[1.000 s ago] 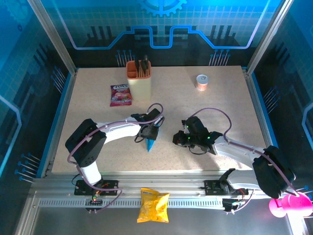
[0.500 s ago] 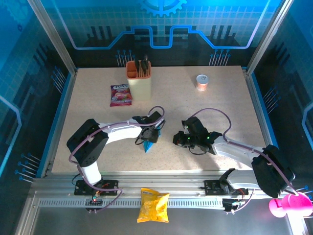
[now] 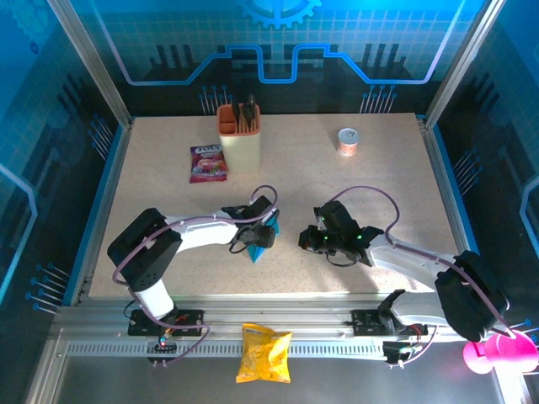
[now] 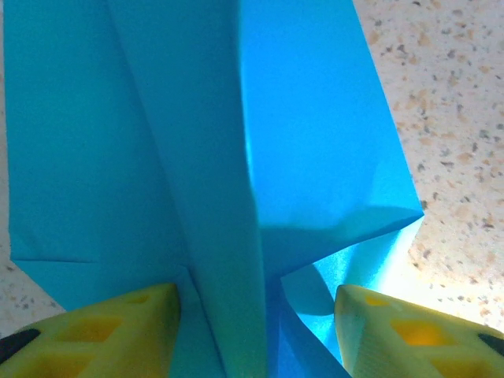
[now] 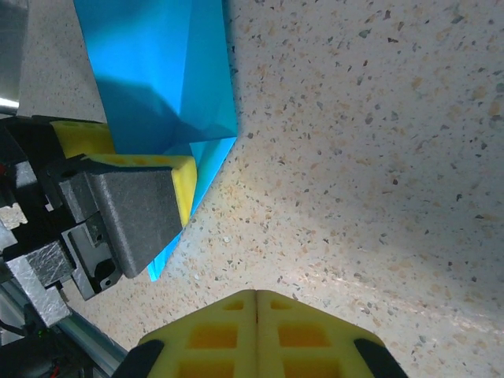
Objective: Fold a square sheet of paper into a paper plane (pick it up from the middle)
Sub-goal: Place the paper plane at the center of the table, then reset both arms
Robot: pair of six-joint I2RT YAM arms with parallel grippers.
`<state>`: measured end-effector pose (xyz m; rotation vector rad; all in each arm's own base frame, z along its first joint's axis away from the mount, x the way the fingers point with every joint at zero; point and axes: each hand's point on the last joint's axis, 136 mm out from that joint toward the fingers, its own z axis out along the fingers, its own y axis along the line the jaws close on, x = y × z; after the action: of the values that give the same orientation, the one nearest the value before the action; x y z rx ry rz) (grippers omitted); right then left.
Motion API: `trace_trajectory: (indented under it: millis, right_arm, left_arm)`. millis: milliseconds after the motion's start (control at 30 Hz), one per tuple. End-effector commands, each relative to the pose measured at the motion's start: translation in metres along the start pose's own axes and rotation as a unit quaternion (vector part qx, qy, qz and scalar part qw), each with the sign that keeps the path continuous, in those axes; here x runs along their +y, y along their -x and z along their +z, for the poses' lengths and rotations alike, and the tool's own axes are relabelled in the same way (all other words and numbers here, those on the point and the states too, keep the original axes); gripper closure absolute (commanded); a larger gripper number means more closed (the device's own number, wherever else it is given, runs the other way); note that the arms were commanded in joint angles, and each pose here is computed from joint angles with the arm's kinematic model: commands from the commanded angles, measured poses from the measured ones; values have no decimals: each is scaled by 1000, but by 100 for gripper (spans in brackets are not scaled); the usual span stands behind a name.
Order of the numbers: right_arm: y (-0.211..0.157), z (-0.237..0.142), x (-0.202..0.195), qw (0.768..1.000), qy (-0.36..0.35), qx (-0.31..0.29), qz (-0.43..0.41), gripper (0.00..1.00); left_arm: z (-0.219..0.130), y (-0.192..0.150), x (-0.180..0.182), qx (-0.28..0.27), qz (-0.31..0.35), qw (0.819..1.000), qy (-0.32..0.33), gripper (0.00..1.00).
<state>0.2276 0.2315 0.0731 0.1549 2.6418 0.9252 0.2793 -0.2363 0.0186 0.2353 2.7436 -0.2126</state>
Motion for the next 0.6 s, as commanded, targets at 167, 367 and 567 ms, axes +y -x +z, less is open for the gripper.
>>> trace_trajectory:
  millis: [167,367,567]
  right_arm:
    - [-5,-3,-4,1000,-14,2,-5,100]
    - [-4,-4,-5,1000,-19,0,-6,100]
    - [-4,-6,-5,1000,-21,-1,-6,100]
  left_arm:
    - [-21,13,-6,-17,-19,999,-42,44]
    - [-29,22,-6,-26,-29,997,-60,44]
    - [-40,34,-4,-41,-38,996,-73,43]
